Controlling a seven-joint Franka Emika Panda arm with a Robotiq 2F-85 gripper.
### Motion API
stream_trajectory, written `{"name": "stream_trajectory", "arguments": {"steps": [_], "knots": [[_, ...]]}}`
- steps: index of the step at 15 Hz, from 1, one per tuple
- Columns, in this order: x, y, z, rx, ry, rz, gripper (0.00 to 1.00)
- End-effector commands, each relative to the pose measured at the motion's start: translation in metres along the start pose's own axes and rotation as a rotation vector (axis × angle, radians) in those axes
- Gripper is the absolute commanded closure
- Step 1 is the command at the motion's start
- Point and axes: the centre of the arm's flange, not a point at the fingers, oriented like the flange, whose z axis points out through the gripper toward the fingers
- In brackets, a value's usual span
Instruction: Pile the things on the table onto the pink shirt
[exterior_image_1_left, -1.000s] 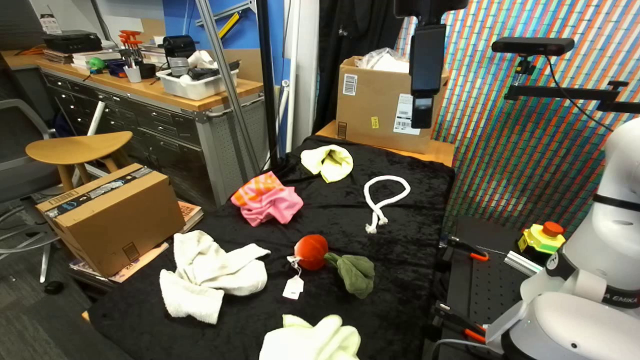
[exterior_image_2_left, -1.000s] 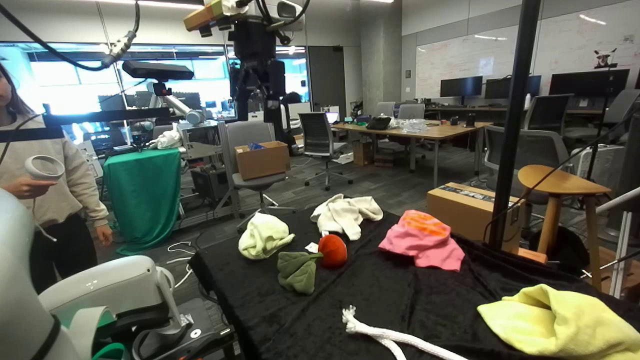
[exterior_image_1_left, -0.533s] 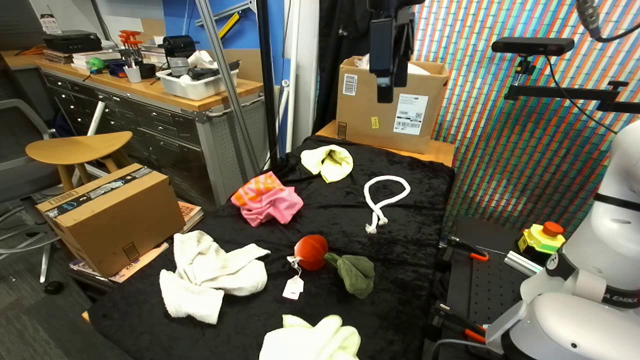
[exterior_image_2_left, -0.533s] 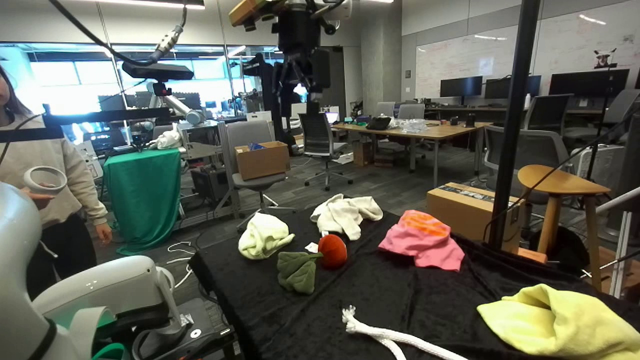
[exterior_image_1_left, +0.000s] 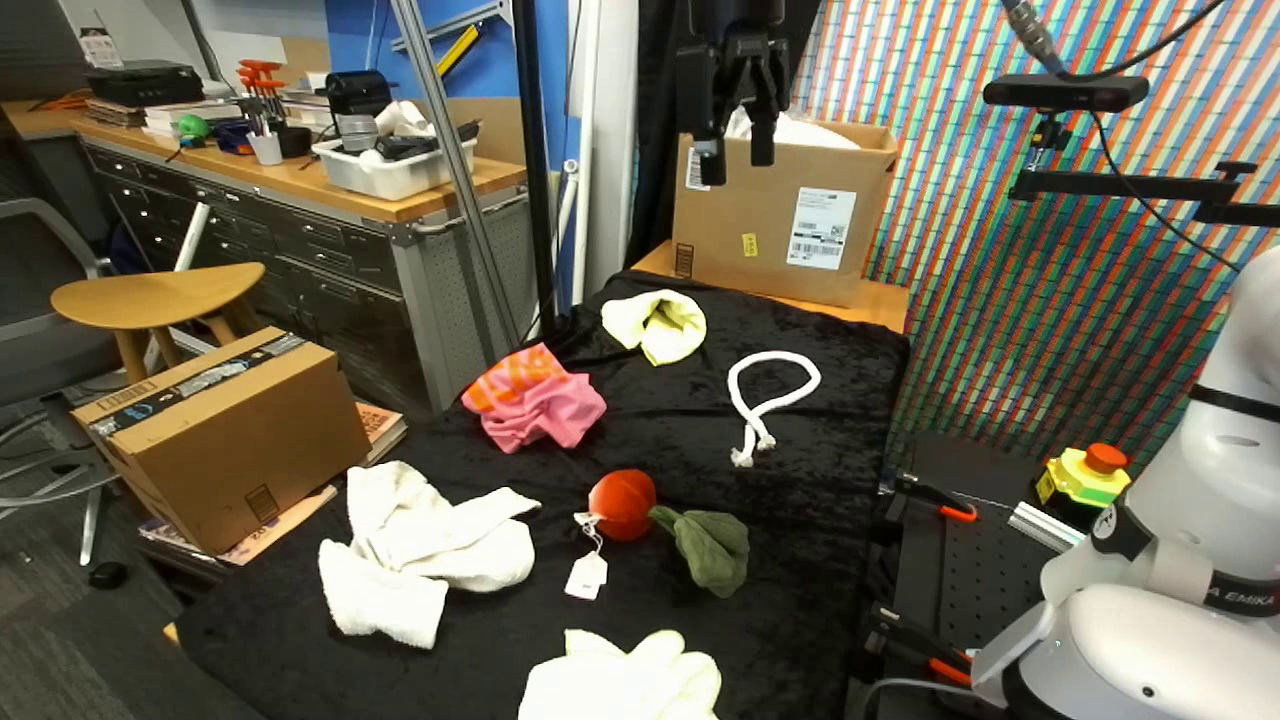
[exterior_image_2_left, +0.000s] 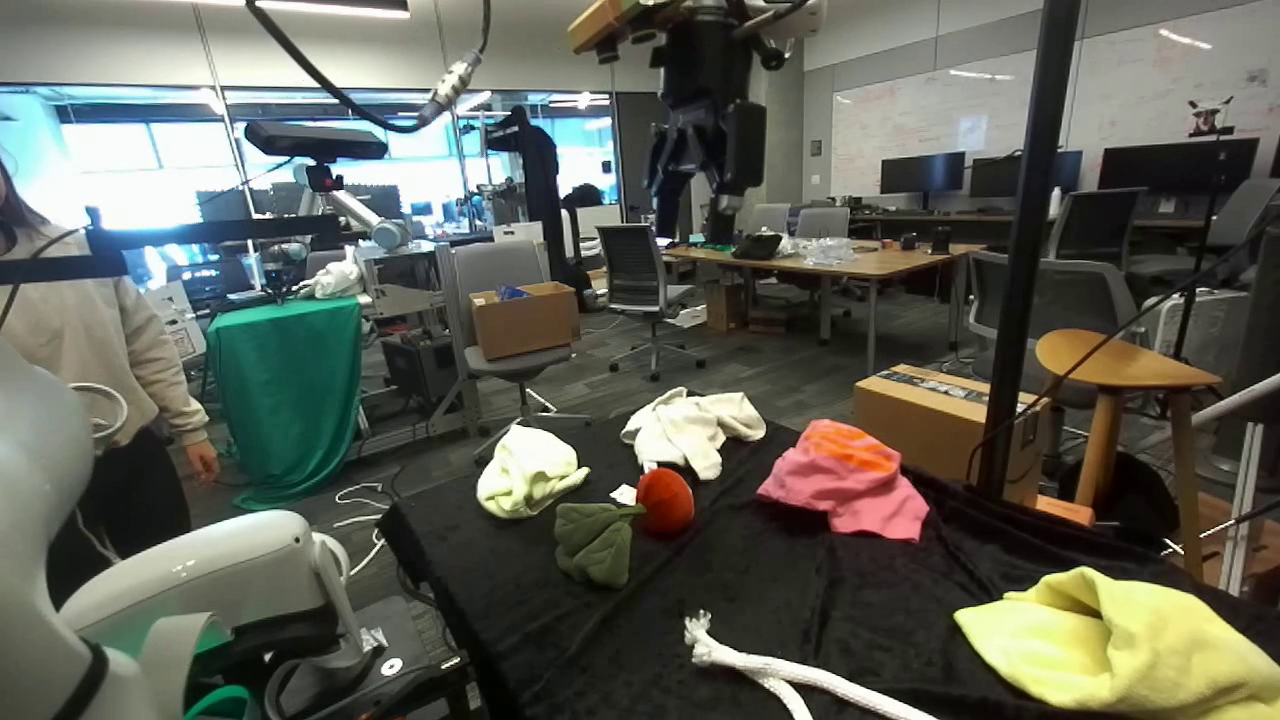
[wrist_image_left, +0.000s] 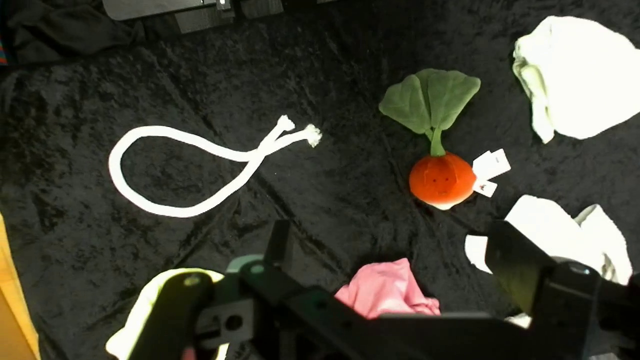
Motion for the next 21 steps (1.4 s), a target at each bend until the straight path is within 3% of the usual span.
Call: {"name": "stream_trajectory", "arguments": {"steps": [1, 15, 21], "knots": [[0.043, 0.015, -0.007, 0.033, -0.012, 0.055, 0.0], [0.16, 0.094, -0.062, 0.033, 0.002, 0.166, 0.0], [0.198, 0.136, -0.058, 0.042, -0.026, 0.208, 0.0]]}}
